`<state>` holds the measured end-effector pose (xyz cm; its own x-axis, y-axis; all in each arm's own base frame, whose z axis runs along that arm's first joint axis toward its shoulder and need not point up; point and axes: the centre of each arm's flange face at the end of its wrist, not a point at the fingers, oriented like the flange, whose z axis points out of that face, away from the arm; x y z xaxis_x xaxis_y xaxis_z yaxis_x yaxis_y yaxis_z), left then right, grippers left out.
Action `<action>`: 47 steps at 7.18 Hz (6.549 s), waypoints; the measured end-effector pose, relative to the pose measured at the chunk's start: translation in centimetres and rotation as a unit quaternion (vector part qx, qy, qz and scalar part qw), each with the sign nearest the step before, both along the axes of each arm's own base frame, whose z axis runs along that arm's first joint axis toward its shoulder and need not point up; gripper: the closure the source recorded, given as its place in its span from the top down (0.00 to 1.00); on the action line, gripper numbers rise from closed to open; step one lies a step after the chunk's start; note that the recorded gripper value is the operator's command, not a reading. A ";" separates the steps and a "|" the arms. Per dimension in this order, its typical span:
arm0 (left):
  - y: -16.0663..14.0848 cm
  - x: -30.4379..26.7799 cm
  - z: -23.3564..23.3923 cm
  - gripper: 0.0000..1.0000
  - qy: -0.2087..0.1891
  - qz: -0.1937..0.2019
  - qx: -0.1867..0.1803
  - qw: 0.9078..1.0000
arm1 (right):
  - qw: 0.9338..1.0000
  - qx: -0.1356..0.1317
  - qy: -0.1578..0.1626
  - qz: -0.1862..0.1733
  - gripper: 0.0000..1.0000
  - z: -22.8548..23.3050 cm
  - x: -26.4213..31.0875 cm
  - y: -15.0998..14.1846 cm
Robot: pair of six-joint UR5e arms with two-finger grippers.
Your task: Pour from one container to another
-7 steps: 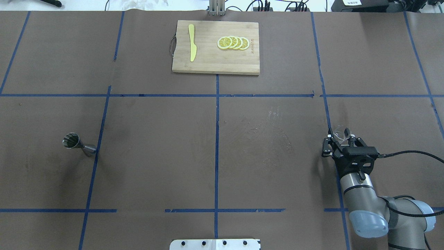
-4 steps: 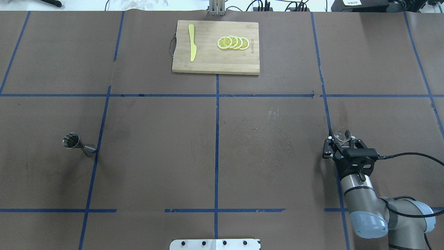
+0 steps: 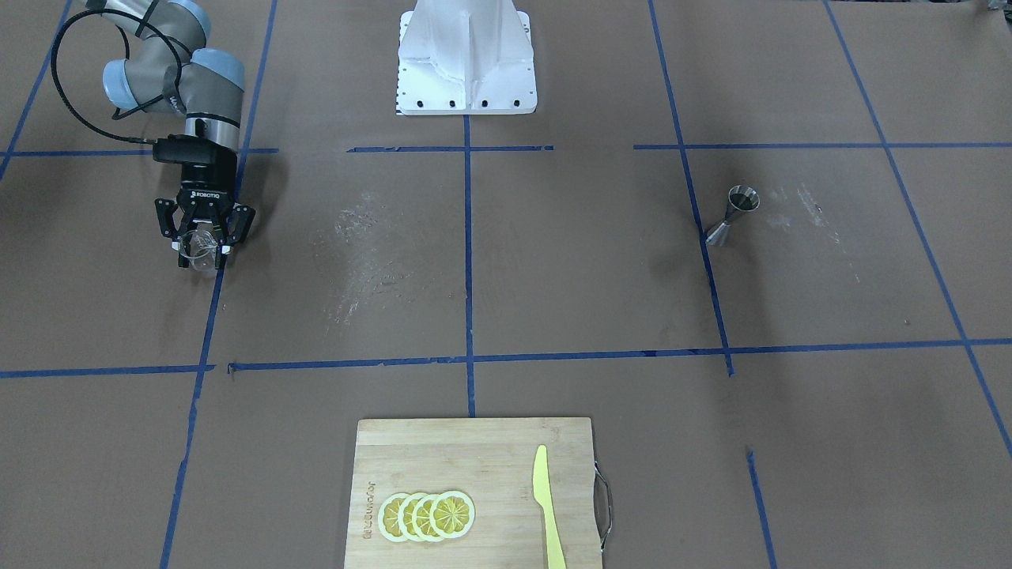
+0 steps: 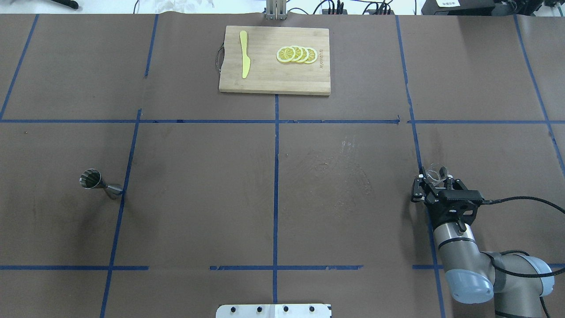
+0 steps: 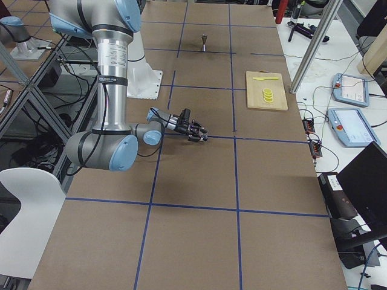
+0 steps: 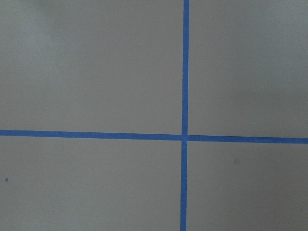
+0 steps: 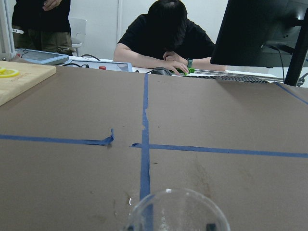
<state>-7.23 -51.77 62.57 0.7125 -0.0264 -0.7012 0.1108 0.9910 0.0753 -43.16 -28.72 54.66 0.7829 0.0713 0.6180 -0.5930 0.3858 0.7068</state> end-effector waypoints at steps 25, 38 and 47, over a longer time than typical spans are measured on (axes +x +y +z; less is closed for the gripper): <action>-0.9 -0.1 -1.0 1.00 -0.002 0.000 0.009 1.000 | 0.969 -0.146 0.061 -0.189 1.00 -7.5 21.9 -20.6; 6.0 -0.2 3.6 1.00 -0.021 0.090 0.046 0.995 | 0.876 -0.318 -0.027 -0.362 1.00 20.4 52.6 -12.0; 7.8 -0.2 4.4 1.00 -0.016 0.087 0.022 0.996 | 0.839 -0.388 -0.026 -0.380 1.00 9.9 50.0 -13.2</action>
